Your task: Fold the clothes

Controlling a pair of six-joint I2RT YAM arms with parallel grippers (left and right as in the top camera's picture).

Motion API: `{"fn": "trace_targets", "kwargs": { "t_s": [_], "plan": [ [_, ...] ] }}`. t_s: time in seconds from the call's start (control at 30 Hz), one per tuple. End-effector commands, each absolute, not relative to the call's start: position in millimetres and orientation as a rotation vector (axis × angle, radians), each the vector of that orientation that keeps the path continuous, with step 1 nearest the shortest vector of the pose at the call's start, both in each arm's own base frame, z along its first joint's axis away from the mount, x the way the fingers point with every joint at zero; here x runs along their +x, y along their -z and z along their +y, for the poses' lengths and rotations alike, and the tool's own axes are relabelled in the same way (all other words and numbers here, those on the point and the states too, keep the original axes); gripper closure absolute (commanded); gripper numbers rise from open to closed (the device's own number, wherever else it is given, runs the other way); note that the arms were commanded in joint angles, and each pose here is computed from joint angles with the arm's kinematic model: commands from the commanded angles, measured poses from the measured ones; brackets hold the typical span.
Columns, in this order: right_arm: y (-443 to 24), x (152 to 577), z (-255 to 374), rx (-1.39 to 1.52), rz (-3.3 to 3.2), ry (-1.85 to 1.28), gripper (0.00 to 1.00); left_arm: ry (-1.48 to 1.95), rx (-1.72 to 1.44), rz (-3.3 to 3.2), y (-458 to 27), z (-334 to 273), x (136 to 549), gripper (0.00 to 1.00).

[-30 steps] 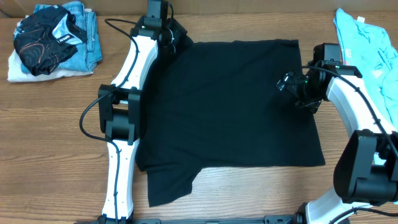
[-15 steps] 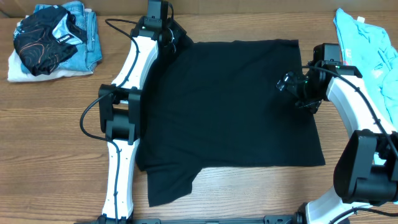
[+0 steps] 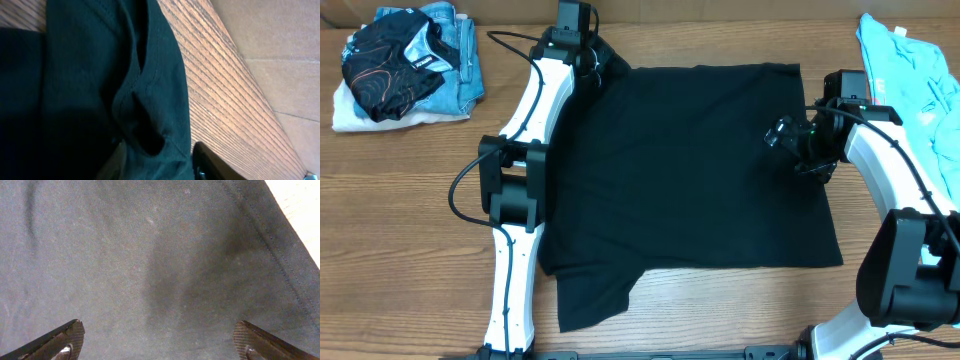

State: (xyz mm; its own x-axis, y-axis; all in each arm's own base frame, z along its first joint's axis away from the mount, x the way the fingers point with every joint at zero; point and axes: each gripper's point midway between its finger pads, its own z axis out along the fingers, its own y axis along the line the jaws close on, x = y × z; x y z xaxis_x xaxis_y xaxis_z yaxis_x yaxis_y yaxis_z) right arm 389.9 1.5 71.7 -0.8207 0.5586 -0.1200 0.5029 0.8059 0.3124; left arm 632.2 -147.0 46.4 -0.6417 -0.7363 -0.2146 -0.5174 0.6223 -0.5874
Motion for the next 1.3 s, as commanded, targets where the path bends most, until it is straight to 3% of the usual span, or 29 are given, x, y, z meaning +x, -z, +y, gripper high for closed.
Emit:
{"fn": "trace_targets", "kwargs": {
  "t_s": [0.0, 1.27],
  "plan": [
    [-73.0, 392.1, 1.3, 0.813, 2.783, -0.388, 0.00, 0.624, -1.036, 2.418, -27.0, -135.7, 630.7, 0.56],
    [-73.0, 392.0, 1.4, 0.814, 2.783, -0.388, 0.00, 0.614, -1.045, 2.400, -27.7, -133.5, 633.2, 0.59]
  ]
}}
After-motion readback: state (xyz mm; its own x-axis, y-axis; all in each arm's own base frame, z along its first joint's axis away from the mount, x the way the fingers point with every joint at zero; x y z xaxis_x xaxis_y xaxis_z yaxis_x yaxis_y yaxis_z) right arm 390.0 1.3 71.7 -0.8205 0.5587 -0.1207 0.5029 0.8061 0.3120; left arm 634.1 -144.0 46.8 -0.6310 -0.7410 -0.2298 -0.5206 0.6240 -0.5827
